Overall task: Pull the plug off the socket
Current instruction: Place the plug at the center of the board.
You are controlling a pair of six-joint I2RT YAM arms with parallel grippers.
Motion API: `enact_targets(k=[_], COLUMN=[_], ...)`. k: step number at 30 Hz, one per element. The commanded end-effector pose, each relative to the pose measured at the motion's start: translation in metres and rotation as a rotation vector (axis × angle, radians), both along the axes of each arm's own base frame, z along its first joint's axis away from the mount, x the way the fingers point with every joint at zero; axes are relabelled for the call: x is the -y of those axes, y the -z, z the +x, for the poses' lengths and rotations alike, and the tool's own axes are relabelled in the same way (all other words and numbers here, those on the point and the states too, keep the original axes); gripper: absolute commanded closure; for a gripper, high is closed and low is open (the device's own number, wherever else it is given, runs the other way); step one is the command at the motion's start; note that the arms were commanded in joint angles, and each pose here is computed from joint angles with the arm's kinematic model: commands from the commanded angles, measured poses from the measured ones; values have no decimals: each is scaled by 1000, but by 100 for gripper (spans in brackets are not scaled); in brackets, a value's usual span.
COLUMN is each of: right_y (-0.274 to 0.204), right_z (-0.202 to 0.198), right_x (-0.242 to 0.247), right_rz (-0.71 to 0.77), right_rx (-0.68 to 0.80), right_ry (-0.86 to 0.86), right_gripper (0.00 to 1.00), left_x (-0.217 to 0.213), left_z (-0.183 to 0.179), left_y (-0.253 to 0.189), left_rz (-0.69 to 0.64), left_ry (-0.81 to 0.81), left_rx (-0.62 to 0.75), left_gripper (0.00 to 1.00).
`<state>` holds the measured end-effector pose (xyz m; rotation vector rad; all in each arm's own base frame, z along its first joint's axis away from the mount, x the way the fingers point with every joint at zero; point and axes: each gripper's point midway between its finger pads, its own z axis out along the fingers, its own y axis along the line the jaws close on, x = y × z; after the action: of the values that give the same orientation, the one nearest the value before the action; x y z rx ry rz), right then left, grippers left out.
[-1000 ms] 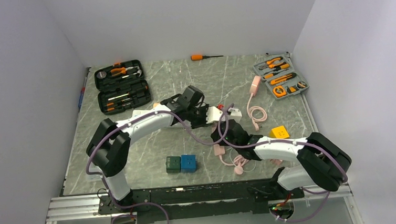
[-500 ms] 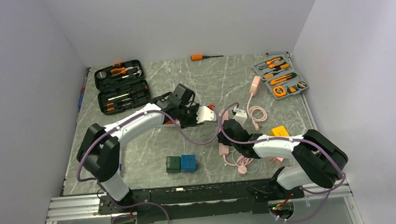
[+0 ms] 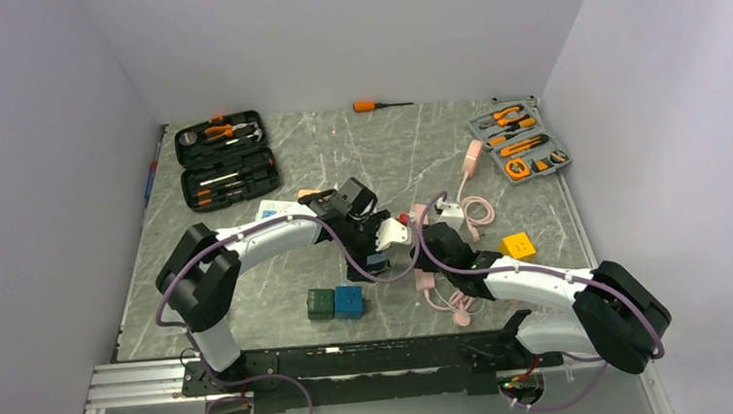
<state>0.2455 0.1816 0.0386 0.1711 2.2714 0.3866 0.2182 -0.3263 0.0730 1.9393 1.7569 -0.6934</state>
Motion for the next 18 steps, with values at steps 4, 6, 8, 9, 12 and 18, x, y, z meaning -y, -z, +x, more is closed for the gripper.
enact_targets(k=[4, 6, 8, 9, 12, 18], right_y=[-16, -17, -19, -21, -31, -47], right_z=[9, 10, 12, 13, 19, 26], right_x=[2, 0, -2, -4, -8, -17], right_rz=[15, 16, 10, 7, 9, 12], right_rx=[99, 107, 117, 124, 162, 221], right_ry=[-16, -30, -44, -51, -75, -122], right_gripper=[100, 100, 100, 100, 100, 100], left_x=[12, 9, 5, 1, -12, -20], left_z=[1, 4, 14, 19, 40, 106], left_y=[-59, -82, -111, -122, -151, -168], left_rz=[-101, -118, -151, -160, -194, -272], left_ry=[2, 10, 3, -1, -16, -74], left_rx=[-10, -13, -5, -4, 30, 151], left_gripper=[1, 1, 1, 1, 1, 1])
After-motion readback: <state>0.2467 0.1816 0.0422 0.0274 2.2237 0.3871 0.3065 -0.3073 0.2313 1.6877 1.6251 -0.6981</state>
